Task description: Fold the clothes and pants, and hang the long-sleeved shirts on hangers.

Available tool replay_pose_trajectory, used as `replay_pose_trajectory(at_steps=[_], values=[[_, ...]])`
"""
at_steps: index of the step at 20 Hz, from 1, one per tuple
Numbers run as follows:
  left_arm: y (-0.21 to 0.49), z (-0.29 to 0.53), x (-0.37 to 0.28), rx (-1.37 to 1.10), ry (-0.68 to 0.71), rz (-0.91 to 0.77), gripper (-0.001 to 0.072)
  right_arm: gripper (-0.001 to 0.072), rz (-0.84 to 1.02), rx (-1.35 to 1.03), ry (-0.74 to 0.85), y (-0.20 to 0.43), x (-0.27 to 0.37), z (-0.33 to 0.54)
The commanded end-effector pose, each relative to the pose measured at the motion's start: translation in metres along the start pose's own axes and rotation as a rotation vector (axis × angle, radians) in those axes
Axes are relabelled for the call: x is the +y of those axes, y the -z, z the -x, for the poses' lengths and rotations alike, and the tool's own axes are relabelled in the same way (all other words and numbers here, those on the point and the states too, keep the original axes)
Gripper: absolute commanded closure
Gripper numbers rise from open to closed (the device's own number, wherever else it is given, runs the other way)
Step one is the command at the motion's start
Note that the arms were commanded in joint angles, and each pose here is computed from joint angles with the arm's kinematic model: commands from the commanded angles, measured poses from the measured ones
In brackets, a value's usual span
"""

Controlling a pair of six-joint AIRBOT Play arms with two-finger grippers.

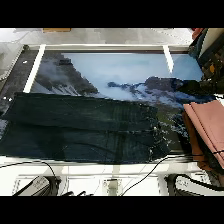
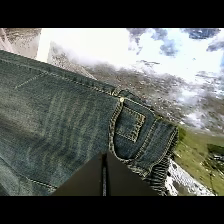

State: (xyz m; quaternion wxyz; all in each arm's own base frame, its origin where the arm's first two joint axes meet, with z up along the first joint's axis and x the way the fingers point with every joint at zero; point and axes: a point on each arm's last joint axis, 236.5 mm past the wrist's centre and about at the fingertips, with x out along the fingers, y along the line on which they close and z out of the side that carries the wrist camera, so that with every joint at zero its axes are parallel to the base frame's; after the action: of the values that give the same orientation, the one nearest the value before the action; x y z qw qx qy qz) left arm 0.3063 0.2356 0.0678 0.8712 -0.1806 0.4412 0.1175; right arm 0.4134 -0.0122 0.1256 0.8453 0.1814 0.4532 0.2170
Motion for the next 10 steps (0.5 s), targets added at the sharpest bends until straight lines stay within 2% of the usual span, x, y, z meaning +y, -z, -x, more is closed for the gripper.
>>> replay_pose_trajectory(at_steps=[1,4,8,10], values=[[0.076,-0.025,0.059,0.142,-0.072,0.214,0.0178,0.0695,-0.002,-0.002,0.002,0.000,-0.001,0.001],[0.142,-0.042,0.084,0.325,-0.124,0.230,0.0177,0.0696,-0.002,-0.002,0.002,0.000,-0.001,0.001],[0.154,-0.042,0.104,0.342,-0.163,0.272,0.0177,0.0696,-0.002,-0.002,0.002,0.000,-0.001,0.001],[0.166,-0.032,0.124,0.368,-0.232,0.287,0.0179,0.0695,-0.002,-0.002,0.002,0.000,-0.001,0.001]])
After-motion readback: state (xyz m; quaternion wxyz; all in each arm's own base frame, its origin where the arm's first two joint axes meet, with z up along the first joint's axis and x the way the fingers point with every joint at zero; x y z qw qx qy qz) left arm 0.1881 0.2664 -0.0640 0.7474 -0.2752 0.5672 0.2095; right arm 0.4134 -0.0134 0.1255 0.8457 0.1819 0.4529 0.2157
